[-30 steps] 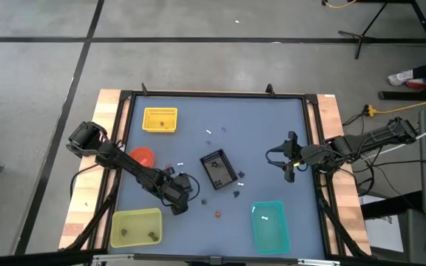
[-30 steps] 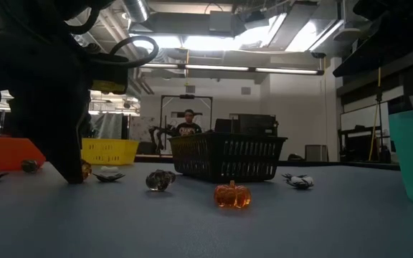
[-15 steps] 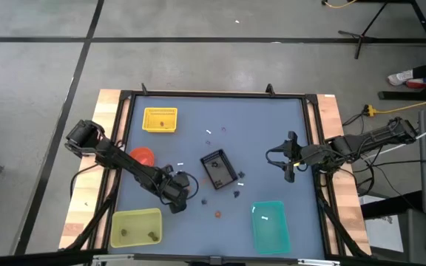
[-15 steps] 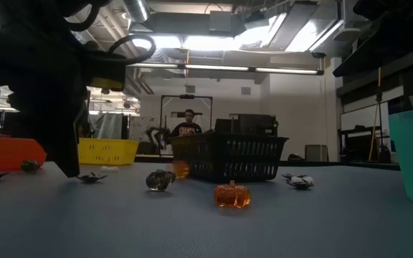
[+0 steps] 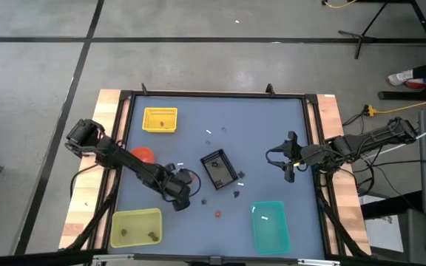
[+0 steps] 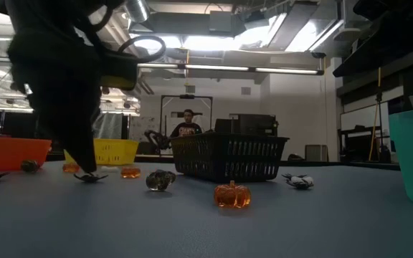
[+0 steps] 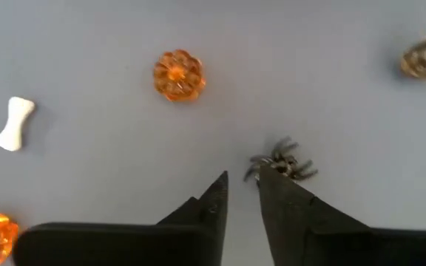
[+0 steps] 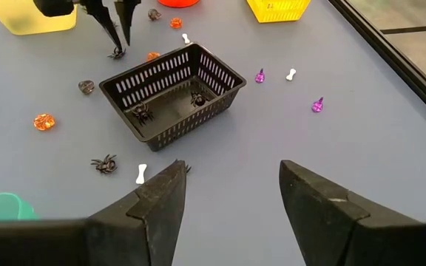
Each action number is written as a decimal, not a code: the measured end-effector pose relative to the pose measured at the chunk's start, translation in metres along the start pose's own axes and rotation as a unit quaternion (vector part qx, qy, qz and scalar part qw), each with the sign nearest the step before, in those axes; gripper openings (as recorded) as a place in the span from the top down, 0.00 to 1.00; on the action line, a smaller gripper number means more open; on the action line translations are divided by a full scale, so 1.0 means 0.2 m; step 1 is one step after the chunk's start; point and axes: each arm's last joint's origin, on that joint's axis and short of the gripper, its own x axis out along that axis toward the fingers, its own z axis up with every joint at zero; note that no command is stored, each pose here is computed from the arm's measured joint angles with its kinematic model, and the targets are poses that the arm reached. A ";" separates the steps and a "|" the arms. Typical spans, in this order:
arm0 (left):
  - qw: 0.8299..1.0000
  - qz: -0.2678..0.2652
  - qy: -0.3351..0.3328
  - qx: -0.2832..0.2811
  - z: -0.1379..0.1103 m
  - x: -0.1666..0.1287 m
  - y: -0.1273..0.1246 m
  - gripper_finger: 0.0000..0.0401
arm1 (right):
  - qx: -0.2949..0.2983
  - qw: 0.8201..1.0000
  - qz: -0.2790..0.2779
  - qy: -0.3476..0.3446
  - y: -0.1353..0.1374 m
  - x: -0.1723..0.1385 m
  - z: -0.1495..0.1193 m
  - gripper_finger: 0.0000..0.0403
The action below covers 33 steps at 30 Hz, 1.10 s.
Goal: Sort Halloween decoration
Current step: Put the orange pumpkin toy into the orange bin
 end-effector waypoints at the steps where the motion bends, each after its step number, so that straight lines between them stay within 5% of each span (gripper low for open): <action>1: 1.000 0.001 -0.001 -0.003 0.01 0.00 0.01 0.81 | 0.000 1.000 0.000 0.000 0.00 0.00 0.00 0.47; 18: 0.998 0.015 -0.045 -0.047 0.17 0.04 0.12 0.50 | 0.000 1.000 0.000 0.000 0.00 0.00 0.00 0.47; 33: 0.996 0.023 -0.069 -0.057 0.20 0.04 0.13 0.45 | 0.000 1.000 0.000 0.000 0.00 0.00 0.00 0.47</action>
